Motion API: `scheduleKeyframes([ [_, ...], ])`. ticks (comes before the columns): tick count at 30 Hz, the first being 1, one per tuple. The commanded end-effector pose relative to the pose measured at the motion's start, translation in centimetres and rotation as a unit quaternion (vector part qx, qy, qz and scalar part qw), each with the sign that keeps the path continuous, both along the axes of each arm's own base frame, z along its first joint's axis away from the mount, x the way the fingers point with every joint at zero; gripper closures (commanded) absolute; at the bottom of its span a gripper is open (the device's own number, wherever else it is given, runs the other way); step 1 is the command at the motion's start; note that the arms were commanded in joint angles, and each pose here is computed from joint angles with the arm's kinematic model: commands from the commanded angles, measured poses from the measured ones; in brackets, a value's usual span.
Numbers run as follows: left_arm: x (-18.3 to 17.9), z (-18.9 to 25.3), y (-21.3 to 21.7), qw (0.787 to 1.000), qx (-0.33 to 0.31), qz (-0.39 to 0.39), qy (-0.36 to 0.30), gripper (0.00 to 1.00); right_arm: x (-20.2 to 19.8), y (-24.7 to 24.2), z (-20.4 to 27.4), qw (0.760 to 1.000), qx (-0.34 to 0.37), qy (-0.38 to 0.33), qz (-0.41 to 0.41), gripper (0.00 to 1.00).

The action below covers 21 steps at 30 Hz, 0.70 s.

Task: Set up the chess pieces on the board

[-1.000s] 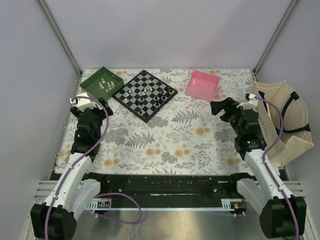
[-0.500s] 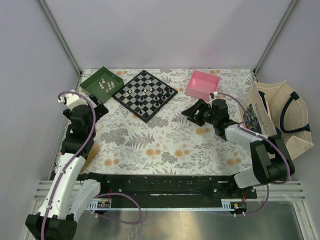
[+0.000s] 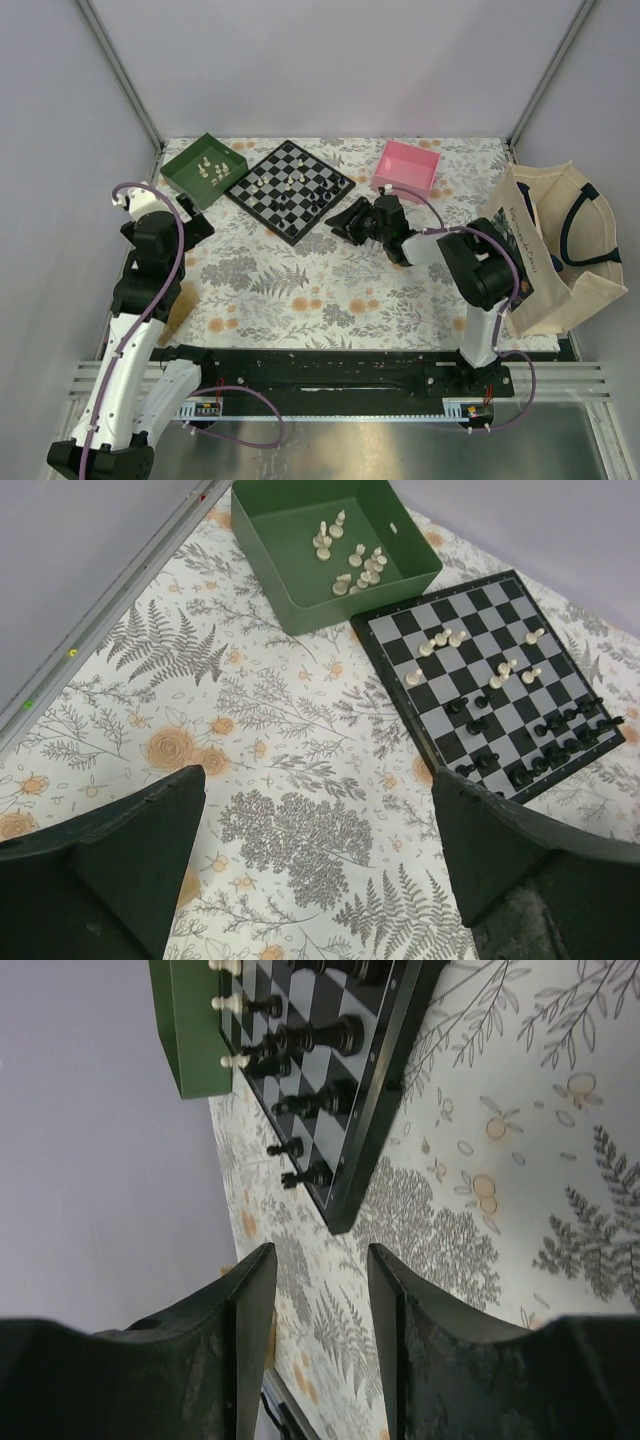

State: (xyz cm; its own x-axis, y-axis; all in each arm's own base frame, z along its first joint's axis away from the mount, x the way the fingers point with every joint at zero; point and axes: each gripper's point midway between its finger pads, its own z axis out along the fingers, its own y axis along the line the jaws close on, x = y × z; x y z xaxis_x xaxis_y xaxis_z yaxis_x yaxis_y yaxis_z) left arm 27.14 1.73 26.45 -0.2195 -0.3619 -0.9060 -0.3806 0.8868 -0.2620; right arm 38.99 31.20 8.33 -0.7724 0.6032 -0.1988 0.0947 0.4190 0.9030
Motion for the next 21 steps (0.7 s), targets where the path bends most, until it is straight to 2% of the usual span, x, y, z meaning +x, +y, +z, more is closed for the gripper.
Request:
scheduleKeyframes([
  [1,-0.2,0.9,0.3,1.0,0.017,-0.004,0.005,0.01,3.7,0.5,0.3,0.998,0.016,-0.021,-0.058,0.5],
  [6,-0.4,0.7,0.4,1.0,0.023,-0.005,0.013,0.01,5.1,0.9,-1.3,0.997,0.007,-0.01,-0.078,0.51],
  [7,-0.4,0.8,0.3,1.0,0.023,-0.006,0.012,0.01,5.4,1.0,-1.4,0.997,0.006,-0.012,-0.08,0.55],
  [21,-0.6,0.8,0.4,1.0,0.022,-0.006,0.01,0.01,8.4,1.9,-3.1,0.993,-0.022,-0.005,-0.119,0.55],
])
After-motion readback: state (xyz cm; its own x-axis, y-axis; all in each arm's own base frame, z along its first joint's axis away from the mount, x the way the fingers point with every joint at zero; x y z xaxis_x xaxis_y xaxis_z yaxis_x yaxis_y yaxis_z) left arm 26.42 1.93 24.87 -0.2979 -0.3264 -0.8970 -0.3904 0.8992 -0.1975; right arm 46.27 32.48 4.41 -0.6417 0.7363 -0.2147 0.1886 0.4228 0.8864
